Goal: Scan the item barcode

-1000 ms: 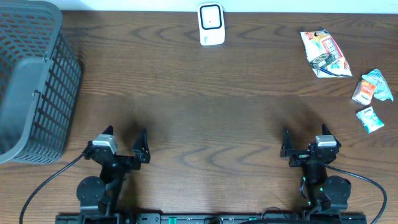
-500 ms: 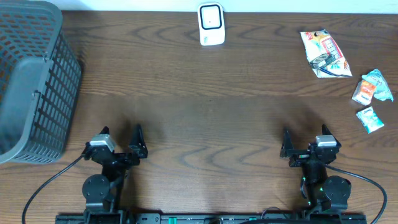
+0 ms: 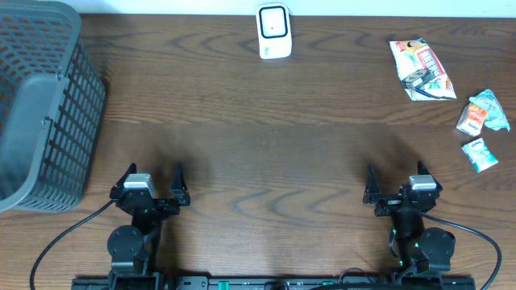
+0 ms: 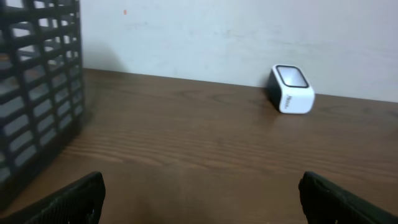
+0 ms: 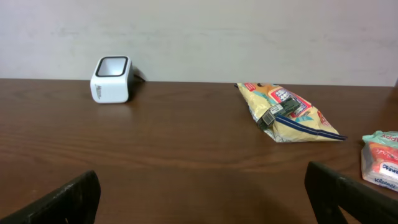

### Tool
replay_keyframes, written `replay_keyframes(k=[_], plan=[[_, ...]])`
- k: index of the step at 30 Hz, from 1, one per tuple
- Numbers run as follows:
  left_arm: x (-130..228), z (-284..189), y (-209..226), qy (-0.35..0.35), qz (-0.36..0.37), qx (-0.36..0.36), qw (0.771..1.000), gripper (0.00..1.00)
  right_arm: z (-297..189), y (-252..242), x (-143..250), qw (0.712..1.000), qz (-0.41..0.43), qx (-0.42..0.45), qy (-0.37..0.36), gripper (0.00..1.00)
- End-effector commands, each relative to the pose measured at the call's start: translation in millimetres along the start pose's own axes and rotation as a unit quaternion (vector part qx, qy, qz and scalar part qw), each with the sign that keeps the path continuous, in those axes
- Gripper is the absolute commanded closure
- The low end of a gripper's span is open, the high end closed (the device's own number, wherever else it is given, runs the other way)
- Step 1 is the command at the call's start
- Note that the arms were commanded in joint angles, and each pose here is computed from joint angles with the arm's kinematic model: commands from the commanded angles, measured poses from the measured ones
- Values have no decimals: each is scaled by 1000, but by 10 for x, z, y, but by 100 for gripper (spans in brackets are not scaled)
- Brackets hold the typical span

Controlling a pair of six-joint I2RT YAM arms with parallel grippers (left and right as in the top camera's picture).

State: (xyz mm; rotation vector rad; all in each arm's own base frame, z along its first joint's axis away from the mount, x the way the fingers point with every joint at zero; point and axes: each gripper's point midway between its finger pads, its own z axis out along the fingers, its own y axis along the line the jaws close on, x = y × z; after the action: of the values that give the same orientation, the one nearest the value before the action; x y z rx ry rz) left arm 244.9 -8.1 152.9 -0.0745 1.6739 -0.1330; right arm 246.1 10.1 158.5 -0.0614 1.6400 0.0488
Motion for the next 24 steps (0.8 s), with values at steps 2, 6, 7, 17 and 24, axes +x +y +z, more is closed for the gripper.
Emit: replay_keyframes(k=[2,6,7,17,24], plan=[[155,3,85,24,33,-22,999,2,-2,-15,7,1000,-6,4,0,1],[156,3,86,25,54,-22,998,2,-2,-15,7,1000,-6,4,0,1],[156,2,87,25,55,-22,998,2,-2,-15,7,1000,-6,4,0,1],[159,3,86,25,52,-21,998,2,-2,-15,7,1000,-6,4,0,1],[158,3,86,25,25,-22,999,2,-2,-15,7,1000,-6,4,0,1]])
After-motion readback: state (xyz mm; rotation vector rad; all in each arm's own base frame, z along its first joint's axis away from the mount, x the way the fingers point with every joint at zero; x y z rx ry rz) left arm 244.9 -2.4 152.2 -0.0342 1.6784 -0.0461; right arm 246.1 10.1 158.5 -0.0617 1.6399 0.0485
